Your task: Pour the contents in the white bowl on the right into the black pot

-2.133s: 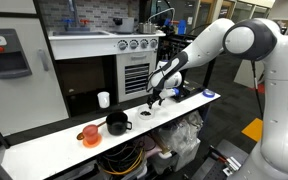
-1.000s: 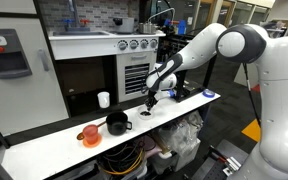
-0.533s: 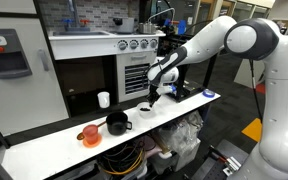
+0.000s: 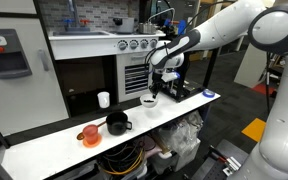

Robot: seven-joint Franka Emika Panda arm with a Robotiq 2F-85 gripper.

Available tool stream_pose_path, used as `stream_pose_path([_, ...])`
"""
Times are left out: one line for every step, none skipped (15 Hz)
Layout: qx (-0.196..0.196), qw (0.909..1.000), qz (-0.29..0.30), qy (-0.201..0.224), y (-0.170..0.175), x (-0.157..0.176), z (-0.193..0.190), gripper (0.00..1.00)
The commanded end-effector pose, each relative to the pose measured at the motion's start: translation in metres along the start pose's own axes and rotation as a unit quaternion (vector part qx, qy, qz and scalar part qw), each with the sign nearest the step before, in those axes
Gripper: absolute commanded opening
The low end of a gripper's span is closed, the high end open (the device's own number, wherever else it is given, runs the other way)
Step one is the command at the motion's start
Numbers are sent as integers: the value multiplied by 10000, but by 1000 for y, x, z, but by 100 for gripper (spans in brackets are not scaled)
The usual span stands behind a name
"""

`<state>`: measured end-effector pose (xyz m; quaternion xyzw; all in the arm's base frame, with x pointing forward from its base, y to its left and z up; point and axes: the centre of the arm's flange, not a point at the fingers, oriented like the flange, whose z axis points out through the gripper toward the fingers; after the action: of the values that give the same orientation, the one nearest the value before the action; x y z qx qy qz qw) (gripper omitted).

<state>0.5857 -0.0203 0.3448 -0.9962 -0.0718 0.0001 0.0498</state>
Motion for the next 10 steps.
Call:
stream_pose_path([-295, 9983, -460, -188, -16, -3, -31, 1])
stream_pose_path([-397, 9973, -574, -228, -22, -1, -35, 1])
stream_pose_path([-494, 9962, -669, -261, -27, 1, -39, 1])
stream_pose_path([-589, 9950, -765, -265, -34, 4, -42, 1])
stream_pose_path([-656, 9936, -878, -267, -41, 8, -44, 1])
stream_pose_path([-721, 9924, -964, -265, -49, 12, -45, 1])
stream_pose_path([-776, 9910, -1060, -264, -57, 15, -45, 1])
stream_pose_path([-842, 9896, -1137, -242, -64, 19, -45, 1])
stream_pose_path([-882, 9883, -1219, -237, -71, 22, -44, 1])
stream_pose_path([-930, 9872, -1277, -233, -77, 27, -43, 1])
